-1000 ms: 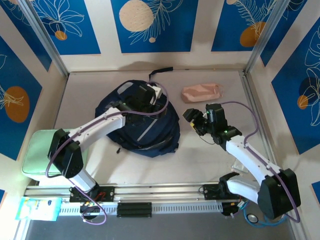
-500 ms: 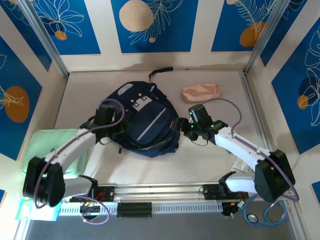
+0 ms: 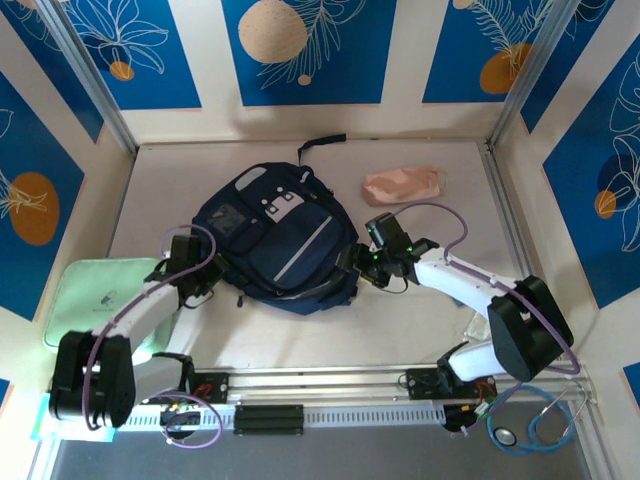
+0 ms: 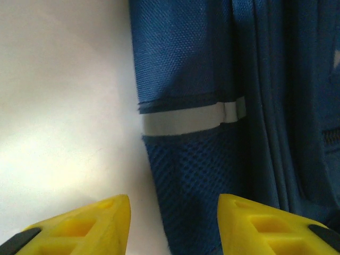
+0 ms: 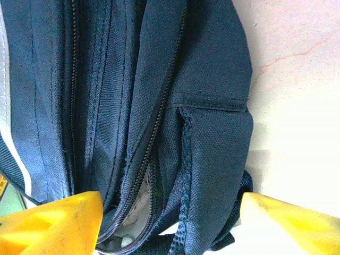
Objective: Pack the student bag
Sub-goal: Rotate the student bag at the center of the table.
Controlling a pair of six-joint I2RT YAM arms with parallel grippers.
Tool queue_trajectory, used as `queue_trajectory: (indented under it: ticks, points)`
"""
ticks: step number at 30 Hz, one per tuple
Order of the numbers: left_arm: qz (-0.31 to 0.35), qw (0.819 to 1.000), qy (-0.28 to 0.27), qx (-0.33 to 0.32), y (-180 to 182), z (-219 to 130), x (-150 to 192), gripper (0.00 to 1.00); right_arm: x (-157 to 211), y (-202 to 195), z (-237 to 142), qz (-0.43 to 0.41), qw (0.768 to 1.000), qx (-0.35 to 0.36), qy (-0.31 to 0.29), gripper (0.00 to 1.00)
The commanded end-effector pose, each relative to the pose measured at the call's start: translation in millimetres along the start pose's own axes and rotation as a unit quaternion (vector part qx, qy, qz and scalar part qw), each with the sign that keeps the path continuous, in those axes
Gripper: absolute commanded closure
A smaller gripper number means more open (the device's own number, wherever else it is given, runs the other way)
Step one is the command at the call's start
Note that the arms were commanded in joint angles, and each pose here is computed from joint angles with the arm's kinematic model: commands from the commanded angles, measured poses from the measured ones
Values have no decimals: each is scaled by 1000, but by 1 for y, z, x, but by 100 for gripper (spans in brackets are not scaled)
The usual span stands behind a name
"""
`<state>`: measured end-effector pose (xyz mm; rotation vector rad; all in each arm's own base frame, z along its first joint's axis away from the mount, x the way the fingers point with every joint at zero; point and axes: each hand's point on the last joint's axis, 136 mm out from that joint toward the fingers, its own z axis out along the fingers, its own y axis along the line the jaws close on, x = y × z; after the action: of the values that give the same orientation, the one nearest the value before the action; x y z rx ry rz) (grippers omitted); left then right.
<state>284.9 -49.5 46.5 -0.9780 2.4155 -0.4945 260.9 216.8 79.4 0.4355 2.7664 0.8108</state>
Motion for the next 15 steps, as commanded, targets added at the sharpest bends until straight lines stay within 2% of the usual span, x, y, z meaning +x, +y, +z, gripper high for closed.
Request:
queue_trajectory:
  ticks: [1, 6, 9, 14, 15]
  points:
    - [-15, 998, 2, 56, -27, 8, -9, 54, 3, 13, 1, 0, 1000, -20, 15, 31]
    - [-23, 998, 12, 51, -27, 20, -9, 61, 4, 9, 5, 2, 1000, -12, 19, 33]
    - [-21, 998, 13, 57, -30, 21, -9, 73, 4, 8, 10, 2, 1000, -9, 27, 37]
    - [-4, 996, 19, 89, -48, 14, -11, 100, -10, 4, 21, -1, 1000, -3, 22, 49]
    - [2, 995, 21, 99, -54, 10, -11, 100, -18, 4, 22, -3, 1000, -3, 15, 51]
